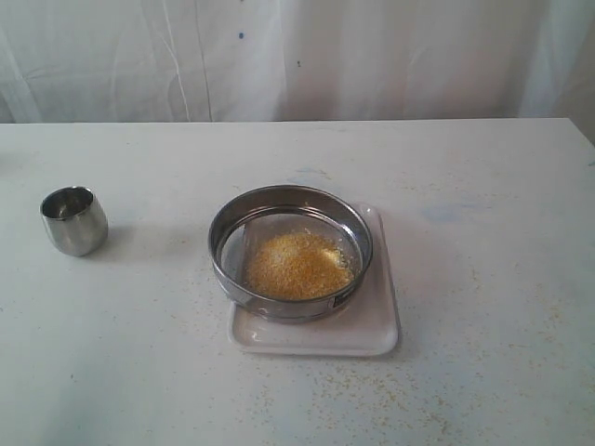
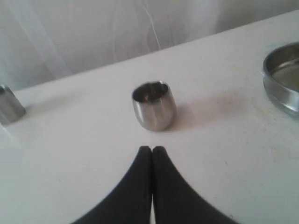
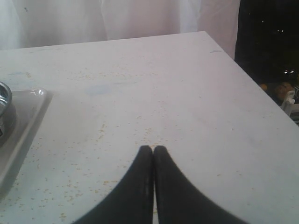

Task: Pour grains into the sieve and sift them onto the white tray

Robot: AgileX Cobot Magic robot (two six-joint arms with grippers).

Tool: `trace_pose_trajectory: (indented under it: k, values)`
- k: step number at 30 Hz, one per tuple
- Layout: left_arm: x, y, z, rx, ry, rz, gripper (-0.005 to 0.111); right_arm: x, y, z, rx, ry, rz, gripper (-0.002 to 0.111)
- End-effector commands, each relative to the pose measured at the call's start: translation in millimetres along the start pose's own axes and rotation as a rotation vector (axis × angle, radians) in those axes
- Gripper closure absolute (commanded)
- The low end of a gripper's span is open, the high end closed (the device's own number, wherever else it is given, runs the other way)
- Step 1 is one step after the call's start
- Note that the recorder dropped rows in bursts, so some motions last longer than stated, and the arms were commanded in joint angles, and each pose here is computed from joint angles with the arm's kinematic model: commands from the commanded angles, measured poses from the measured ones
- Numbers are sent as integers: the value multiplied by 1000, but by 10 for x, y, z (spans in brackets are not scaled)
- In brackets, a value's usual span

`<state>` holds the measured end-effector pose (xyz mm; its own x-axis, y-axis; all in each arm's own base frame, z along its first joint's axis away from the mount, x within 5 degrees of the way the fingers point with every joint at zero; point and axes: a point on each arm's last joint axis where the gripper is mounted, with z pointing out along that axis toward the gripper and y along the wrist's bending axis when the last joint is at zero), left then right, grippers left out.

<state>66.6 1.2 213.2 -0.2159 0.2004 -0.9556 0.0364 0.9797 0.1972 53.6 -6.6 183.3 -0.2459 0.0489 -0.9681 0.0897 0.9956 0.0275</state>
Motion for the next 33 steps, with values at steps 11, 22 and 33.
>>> trace_pose_trajectory:
  k: [11,22,33]
  values:
    - [235,-72,58,30,24,-71,107,0,1,-2,-2,-9,-1,108]
    - [505,-118,-41,57,295,-99,107,0,1,-2,-2,-9,-1,108]
    - [585,-121,-66,14,262,-138,107,0,2,-2,-3,-8,3,108]
